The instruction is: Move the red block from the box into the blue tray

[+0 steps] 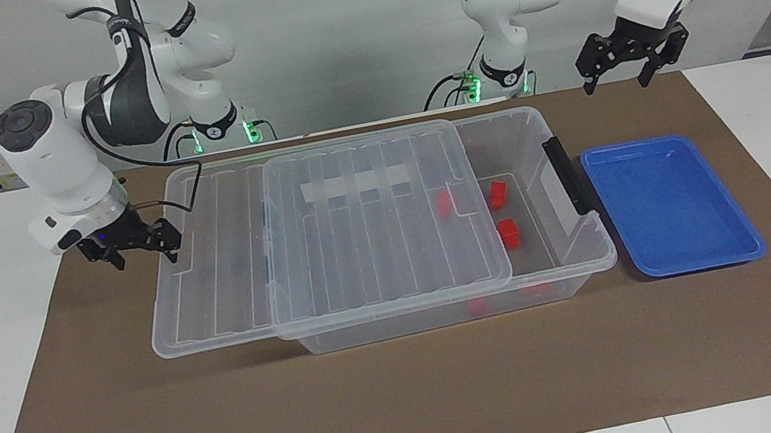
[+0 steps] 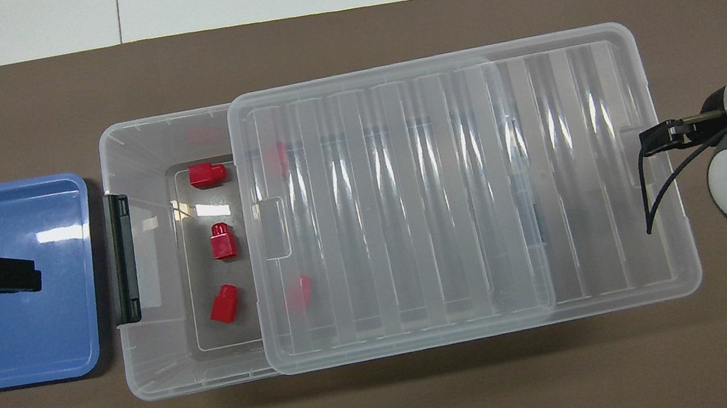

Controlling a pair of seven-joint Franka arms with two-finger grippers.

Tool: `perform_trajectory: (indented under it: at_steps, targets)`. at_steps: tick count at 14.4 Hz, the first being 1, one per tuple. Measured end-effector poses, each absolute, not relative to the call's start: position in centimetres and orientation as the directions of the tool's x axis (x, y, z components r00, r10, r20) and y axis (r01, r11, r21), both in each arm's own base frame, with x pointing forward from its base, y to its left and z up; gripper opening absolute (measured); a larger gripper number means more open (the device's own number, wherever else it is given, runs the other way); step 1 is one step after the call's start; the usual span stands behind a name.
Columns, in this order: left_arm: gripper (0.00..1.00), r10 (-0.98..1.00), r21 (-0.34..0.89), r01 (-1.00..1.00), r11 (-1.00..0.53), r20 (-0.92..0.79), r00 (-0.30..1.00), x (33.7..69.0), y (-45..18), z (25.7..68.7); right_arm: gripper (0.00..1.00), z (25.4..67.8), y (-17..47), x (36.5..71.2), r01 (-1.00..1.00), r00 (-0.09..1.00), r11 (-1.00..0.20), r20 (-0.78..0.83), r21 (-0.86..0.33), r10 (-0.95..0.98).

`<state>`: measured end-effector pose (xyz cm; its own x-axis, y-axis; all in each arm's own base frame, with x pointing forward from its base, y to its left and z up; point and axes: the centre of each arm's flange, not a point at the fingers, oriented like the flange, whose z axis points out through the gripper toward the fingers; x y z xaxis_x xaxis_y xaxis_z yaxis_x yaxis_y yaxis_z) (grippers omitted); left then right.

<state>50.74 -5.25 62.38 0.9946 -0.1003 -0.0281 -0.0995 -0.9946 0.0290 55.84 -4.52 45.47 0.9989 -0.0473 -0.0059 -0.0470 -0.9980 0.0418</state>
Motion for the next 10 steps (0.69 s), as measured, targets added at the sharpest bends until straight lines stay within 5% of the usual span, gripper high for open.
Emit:
perform_trajectory:
  at_steps: [10]
  targets:
    - [1.00, -0.100, 0.029, -0.099, -0.995, -0.029, 0.995, 50.73, -5.28, 62.37, 1.00, 45.51, -5.46, 55.72, -0.041, 0.999, -0.998, -0.010, 0.053, -0.041]
